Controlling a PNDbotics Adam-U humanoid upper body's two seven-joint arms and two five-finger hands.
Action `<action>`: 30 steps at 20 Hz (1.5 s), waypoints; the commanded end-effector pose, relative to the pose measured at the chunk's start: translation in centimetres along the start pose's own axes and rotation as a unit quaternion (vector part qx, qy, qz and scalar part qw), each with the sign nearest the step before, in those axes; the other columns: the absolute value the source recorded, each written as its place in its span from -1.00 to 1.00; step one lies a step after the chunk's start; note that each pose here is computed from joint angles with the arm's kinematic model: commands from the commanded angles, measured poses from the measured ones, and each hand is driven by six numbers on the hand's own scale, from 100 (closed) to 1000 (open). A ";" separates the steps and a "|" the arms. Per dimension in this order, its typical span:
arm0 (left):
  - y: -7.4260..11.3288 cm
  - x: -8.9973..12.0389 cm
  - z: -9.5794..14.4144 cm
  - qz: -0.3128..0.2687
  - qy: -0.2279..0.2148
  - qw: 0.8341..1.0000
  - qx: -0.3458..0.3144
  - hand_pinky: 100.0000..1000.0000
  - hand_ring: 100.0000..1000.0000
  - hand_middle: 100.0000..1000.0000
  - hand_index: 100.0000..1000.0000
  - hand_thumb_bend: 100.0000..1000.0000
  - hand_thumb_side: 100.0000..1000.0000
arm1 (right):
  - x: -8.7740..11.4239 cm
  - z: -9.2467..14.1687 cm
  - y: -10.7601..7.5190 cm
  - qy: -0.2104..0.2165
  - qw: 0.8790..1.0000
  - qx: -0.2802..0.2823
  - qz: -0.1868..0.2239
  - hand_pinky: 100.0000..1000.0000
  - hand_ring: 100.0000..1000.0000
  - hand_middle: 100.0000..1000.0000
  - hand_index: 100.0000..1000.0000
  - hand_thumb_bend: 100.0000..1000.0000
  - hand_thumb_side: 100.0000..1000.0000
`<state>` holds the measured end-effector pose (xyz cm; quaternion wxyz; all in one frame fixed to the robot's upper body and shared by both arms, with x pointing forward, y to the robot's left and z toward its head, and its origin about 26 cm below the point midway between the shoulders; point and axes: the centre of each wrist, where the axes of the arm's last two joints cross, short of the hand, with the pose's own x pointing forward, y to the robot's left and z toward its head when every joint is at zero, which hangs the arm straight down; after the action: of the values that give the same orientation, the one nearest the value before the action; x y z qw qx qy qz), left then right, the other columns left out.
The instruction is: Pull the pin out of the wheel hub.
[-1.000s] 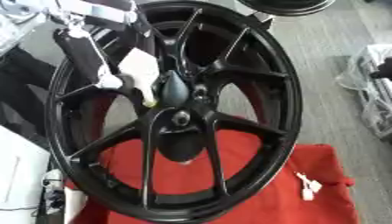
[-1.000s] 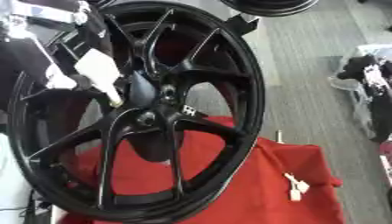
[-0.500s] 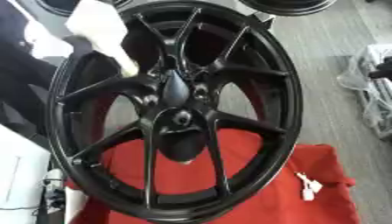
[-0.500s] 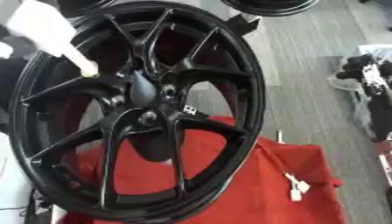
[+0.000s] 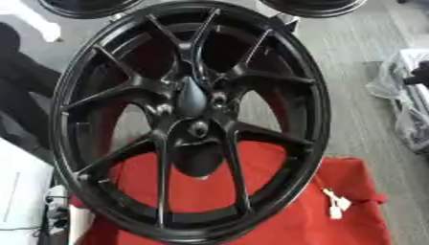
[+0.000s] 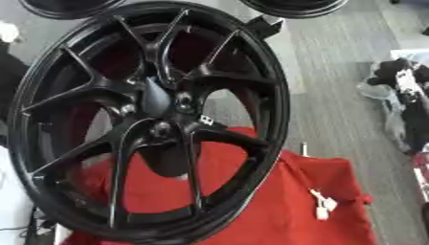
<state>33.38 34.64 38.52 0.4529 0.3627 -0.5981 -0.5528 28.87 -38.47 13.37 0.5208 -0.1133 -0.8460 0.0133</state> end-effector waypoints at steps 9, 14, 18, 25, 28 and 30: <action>0.0 -8.2 3.7 -0.036 0.166 0.982 0.079 0.59 0.50 0.33 0.15 -0.42 -1.00 | 1.0 -0.4 -0.7 -0.017 1.000 -0.005 0.017 0.88 0.19 0.09 0.24 -1.00 0.12; -1.0 -10.2 4.1 -0.011 0.186 0.982 0.038 0.72 0.71 0.64 0.76 -0.09 -0.01 | 1.0 -0.5 -0.6 -0.015 1.000 -0.002 0.019 0.88 0.19 0.09 0.24 -1.00 0.12; -1.2 -10.7 4.1 -0.004 0.190 0.981 0.024 0.74 0.73 0.66 0.78 -0.10 0.14 | 1.0 -0.5 -0.6 -0.014 1.000 -0.001 0.020 0.88 0.19 0.09 0.24 -1.00 0.12; -1.1 -9.4 3.2 0.071 0.144 0.983 0.089 0.54 0.58 0.49 0.58 -1.00 0.50 | 1.0 -0.5 -0.6 -0.013 1.000 -0.002 0.020 0.88 0.19 0.09 0.24 -1.00 0.11; -1.7 -8.0 2.2 0.144 0.093 0.976 0.137 0.47 0.53 0.44 0.53 -1.00 0.36 | 1.0 -0.5 -0.5 -0.014 1.000 0.000 0.018 0.88 0.19 0.09 0.24 -1.00 0.12; -2.4 -7.1 1.3 0.197 0.062 0.966 0.155 0.42 0.49 0.40 0.50 -1.00 0.41 | 1.0 -0.5 -0.5 -0.013 1.000 0.000 0.017 0.88 0.19 0.09 0.24 -1.00 0.12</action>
<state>34.76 41.82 33.93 0.5420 0.3439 -0.6839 -0.3468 28.82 -38.60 13.41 0.5212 -0.1219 -0.8446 0.0131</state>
